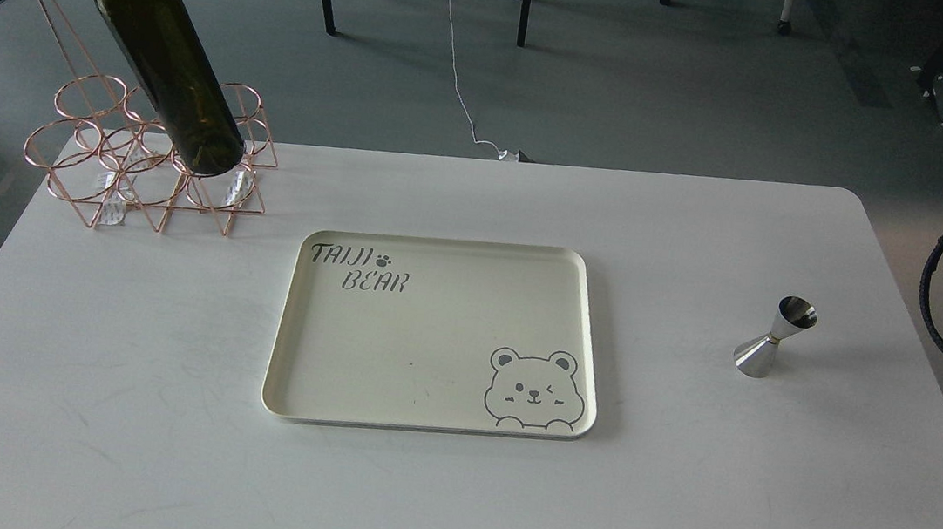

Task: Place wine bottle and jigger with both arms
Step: 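Lower the bottle into a slot of the copper rack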

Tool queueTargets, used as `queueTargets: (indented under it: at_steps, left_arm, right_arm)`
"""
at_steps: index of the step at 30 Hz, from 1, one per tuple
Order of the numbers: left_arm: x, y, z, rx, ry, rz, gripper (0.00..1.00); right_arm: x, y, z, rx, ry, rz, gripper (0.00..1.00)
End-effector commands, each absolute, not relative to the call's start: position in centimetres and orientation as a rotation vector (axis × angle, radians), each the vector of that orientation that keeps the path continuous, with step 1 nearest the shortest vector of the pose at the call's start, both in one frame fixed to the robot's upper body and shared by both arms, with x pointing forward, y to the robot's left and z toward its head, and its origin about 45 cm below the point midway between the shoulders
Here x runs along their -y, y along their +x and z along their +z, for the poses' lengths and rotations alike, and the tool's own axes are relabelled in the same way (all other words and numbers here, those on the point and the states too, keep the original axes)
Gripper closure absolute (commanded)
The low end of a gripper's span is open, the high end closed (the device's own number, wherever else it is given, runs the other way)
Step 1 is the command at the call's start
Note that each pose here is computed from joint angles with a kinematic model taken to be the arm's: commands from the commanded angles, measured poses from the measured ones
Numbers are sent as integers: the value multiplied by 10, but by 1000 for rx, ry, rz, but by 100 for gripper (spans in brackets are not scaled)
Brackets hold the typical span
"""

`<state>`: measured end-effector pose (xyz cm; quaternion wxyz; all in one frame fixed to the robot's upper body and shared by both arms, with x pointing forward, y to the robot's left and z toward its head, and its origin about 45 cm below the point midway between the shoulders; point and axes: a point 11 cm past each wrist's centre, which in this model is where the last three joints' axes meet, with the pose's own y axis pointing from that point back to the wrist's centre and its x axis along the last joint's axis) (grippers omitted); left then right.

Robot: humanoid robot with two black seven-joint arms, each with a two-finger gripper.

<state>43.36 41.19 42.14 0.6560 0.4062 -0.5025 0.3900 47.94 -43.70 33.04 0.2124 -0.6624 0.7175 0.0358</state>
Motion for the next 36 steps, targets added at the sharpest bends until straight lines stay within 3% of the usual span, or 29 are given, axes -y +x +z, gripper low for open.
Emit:
queueTargets:
  at_steps: [1,20,36]
  left_arm:
    - [-412,435,429,1151,917,894,88]
    - [-411,446,402,1134,968,874,88]
    - [-410,449,406,1142,959,884,88]
  right_arm:
    - [437,479,330,-1992,-1839,100,3]
    - [437,479,329,-1995,-1838,101,3]
    - [437,479,329,-1993,-1840,101,3]
